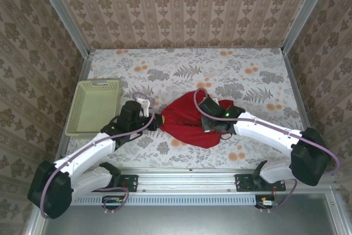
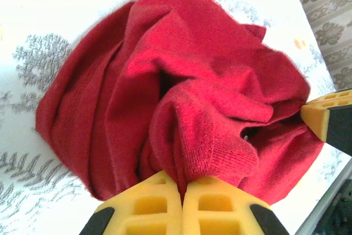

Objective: Fold the inside-out t-shirt

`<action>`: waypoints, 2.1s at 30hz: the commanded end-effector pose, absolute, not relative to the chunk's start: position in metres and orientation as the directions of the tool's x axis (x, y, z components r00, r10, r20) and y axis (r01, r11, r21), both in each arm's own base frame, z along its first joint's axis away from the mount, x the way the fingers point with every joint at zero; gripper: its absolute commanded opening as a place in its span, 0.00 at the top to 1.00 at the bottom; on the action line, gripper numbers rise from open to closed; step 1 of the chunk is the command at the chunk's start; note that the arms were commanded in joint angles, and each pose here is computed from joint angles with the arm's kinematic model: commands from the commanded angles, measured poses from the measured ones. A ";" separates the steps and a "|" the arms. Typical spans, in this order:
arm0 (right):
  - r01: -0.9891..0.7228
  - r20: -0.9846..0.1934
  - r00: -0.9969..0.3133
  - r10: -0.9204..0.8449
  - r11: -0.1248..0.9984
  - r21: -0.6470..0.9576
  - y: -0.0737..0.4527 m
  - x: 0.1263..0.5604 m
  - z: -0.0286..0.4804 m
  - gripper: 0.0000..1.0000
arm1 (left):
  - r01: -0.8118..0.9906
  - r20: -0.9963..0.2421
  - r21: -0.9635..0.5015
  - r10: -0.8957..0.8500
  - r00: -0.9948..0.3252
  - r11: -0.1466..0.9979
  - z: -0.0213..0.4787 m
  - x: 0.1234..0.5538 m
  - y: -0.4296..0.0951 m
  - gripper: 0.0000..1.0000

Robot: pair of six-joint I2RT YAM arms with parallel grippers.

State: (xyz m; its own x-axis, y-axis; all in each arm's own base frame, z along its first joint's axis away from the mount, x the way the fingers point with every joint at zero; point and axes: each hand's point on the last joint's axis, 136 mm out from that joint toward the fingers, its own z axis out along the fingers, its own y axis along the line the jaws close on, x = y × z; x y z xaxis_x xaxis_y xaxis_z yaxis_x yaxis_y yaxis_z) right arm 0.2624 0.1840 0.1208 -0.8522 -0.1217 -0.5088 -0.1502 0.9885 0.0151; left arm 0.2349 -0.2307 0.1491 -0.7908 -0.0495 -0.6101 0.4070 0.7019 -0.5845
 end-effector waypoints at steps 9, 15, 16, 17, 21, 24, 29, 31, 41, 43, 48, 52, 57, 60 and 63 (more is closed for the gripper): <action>-0.156 -0.931 -0.364 0.028 0.984 0.091 0.119 0.290 0.447 1.00 | 0.729 -0.955 -0.285 -0.117 -0.274 0.622 0.435 0.281 -0.251 1.00; -0.130 -0.886 -0.460 0.066 0.981 0.141 0.121 0.287 0.376 1.00 | 0.649 -0.886 -0.378 -0.055 -0.460 0.660 0.336 0.291 -0.257 1.00; -0.120 -0.855 -0.514 0.061 0.983 0.142 0.123 0.289 0.349 1.00 | 0.630 -0.855 -0.393 -0.014 -0.519 0.670 0.309 0.292 -0.260 1.00; -0.109 -0.827 -0.559 0.063 0.983 0.149 0.124 0.289 0.327 1.00 | 0.606 -0.816 -0.406 0.027 -0.577 0.684 0.283 0.292 -0.262 1.00; -0.067 -0.784 -0.612 0.107 0.980 0.185 0.113 0.295 0.308 1.00 | 0.592 -0.744 -0.404 0.126 -0.656 0.697 0.263 0.294 -0.269 1.00; -0.106 -0.862 -0.493 0.121 0.974 0.198 0.104 0.291 0.373 1.00 | 0.668 -0.833 -0.365 0.093 -0.546 0.649 0.325 0.290 -0.275 1.00; -0.295 -0.949 -0.248 0.196 0.918 0.267 0.102 0.243 0.478 1.00 | 0.807 -0.960 -0.241 -0.013 -0.279 0.540 0.433 0.237 -0.277 1.00; -0.321 -0.952 -0.217 0.215 0.905 0.278 0.097 0.227 0.490 1.00 | 0.838 -0.980 -0.181 -0.024 -0.197 0.514 0.450 0.211 -0.276 1.00; -0.129 -0.951 -0.271 0.151 0.973 0.192 0.080 0.264 0.451 1.00 | 0.744 -0.968 -0.119 0.091 -0.235 0.658 0.397 0.246 -0.277 1.00; -0.057 -0.947 -0.300 0.117 0.988 0.141 0.079 0.293 0.443 1.00 | 0.691 -0.944 -0.125 0.129 -0.303 0.712 0.379 0.277 -0.278 1.00; -0.008 -0.932 -0.315 0.177 0.982 0.189 0.079 0.377 0.443 1.00 | 0.567 -0.890 -0.207 0.087 -0.447 0.797 0.365 0.368 -0.268 1.00; -0.082 -0.942 -0.238 0.235 0.962 0.261 0.088 0.428 0.478 1.00 | 0.615 -0.954 -0.149 0.052 -0.297 0.775 0.419 0.415 -0.280 1.00; -0.216 -0.960 -0.023 0.279 0.936 0.278 0.096 0.420 0.576 1.00 | 0.668 -0.998 -0.059 -0.069 -0.010 0.742 0.537 0.414 -0.271 1.00; -0.258 -0.953 0.084 0.291 0.930 0.261 0.093 0.394 0.615 1.00 | 0.705 -0.984 0.023 -0.110 0.142 0.709 0.585 0.376 -0.265 1.00; -0.286 -0.958 0.091 0.271 0.929 0.235 0.094 0.378 0.619 1.00 | 0.714 -0.967 0.093 -0.108 0.230 0.694 0.592 0.341 -0.260 1.00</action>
State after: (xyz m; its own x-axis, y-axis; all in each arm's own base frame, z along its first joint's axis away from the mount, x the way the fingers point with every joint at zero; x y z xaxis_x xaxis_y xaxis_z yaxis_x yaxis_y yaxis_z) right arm 0.4087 0.0926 0.5817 -0.0120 0.2783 -0.9604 -0.2100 0.9384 0.2745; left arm 0.3871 -0.2676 0.5473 0.0310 -0.0774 -0.9965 0.6811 0.7313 -0.0356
